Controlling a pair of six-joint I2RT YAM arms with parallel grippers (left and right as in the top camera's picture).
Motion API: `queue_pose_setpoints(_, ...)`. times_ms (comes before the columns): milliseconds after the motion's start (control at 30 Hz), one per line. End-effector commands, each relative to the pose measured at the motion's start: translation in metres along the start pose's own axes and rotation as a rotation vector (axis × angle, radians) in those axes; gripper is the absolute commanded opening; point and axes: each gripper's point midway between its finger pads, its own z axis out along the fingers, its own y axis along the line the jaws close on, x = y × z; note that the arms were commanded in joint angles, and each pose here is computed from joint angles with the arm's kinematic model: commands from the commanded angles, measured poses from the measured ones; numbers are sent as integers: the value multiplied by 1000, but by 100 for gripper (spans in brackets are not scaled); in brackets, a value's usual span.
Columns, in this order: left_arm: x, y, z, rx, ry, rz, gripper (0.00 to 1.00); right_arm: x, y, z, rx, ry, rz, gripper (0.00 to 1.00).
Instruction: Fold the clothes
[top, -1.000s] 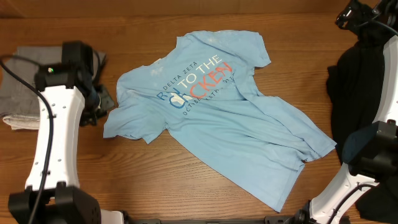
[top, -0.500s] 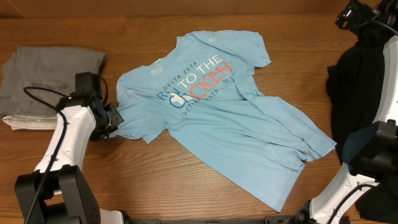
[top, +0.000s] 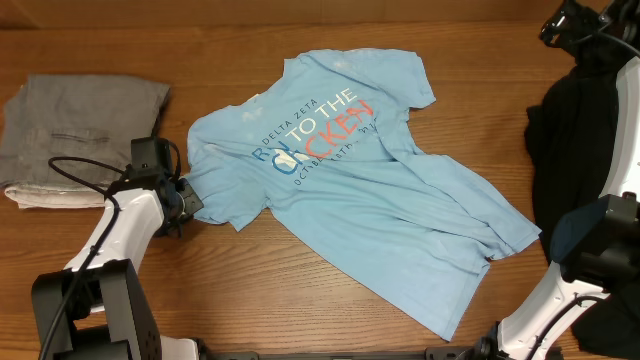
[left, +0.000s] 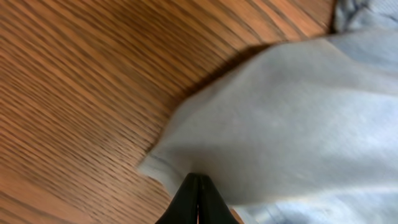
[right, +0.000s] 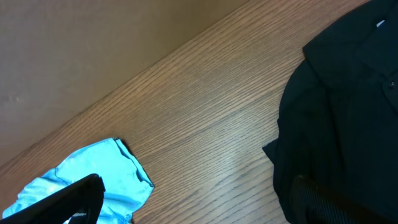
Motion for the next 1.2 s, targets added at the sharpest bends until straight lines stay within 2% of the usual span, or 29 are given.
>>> queue_pose_setpoints(0, 0, 14, 7, -75, -25, 21, 4, -1, 1, 0, 0, -6, -3, 100)
queue_pose_setpoints(233, 4, 12, 38, -90, 12, 35, 4, -1, 1, 0, 0, -6, -3, 100)
queue_pose_setpoints(367, 6, 15, 58, -125, 28, 107, 4, -1, 1, 0, 0, -6, -3, 100)
queue_pose_setpoints(567, -15, 32, 49, -247, -46, 116, 4, -1, 1, 0, 0, -6, -2, 100)
queue_pose_setpoints(800, -60, 10, 16, -217, -81, 131, 4, -1, 1, 0, 0, -6, -3, 100)
queue_pose_setpoints(967, -95, -14, -51, -190, -120, 153, 5, -1, 1, 0, 0, -6, -2, 100)
queue_pose_setpoints(1067, -95, -35, -85, -91, -110, 170, 11, -1, 1, 0, 0, -6, -3, 100)
queue_pose_setpoints(1167, -68, -63, -104, 83, -14, 196, 11, -1, 1, 0, 0, -6, -3, 100)
